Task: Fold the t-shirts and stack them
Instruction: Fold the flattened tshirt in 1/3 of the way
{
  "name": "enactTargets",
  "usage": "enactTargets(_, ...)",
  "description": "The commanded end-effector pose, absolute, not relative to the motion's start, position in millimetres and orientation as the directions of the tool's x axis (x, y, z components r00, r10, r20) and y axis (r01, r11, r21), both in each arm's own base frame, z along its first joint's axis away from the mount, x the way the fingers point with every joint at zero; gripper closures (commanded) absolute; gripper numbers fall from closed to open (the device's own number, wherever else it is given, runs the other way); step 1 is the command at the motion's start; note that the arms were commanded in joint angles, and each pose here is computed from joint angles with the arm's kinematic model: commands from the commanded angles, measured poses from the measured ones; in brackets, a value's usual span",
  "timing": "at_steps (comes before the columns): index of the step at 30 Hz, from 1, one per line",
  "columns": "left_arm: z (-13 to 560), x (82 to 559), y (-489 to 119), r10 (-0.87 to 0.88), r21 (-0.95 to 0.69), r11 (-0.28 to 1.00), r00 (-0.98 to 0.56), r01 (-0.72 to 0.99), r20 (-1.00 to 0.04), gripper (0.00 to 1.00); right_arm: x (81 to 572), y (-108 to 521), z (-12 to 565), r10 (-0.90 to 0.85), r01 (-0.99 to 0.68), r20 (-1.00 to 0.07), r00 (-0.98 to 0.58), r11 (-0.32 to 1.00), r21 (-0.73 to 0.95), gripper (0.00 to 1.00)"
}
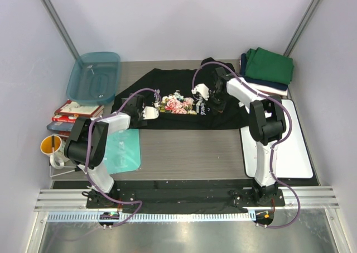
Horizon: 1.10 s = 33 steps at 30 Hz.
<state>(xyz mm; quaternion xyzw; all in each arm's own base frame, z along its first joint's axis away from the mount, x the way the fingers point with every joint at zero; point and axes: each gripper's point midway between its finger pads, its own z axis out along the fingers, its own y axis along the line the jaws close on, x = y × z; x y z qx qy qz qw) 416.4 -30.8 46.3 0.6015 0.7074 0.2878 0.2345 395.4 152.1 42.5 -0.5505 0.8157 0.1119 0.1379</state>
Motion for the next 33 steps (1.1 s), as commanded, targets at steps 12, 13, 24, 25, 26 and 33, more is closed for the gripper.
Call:
enactTargets(12, -5, 377, -21, 0.981, 0.521, 0.142, -0.19, 0.842, 0.039, 0.0, 466, 192, 106, -0.835, -0.894, -0.51, -0.207, 0.373, -0.247, 0.99)
enactTargets(13, -5, 377, -22, 0.981, 0.521, 0.145, -0.192, 0.841, 0.038, 0.0, 467, 193, 106, -0.837, -0.892, -0.509, -0.201, 0.372, -0.258, 0.99)
enactTargets(24, -11, 374, -21, 0.978, 0.508, 0.156, -0.204, 0.847, 0.04, 0.0, 528, 212, 122, -0.837, -0.735, -0.535, -0.116, 0.434, -0.521, 0.99)
enactTargets(25, -12, 374, -20, 0.978, 0.506, 0.155, -0.205, 0.848, 0.043, 0.0, 537, 213, 125, -0.83, -0.705, -0.548, -0.108, 0.452, -0.546, 0.99)
enactTargets(26, -12, 374, -20, 0.977, 0.507, 0.16, -0.209, 0.847, 0.04, 0.0, 542, 209, 122, -0.835, -0.675, -0.535, -0.129, 0.469, -0.569, 0.99)
enactTargets(33, -16, 372, -20, 0.976, 0.498, 0.163, -0.214, 0.852, 0.047, 0.0, 560, 203, 121, -0.838, -0.536, -0.522, -0.158, 0.517, -0.668, 0.39)
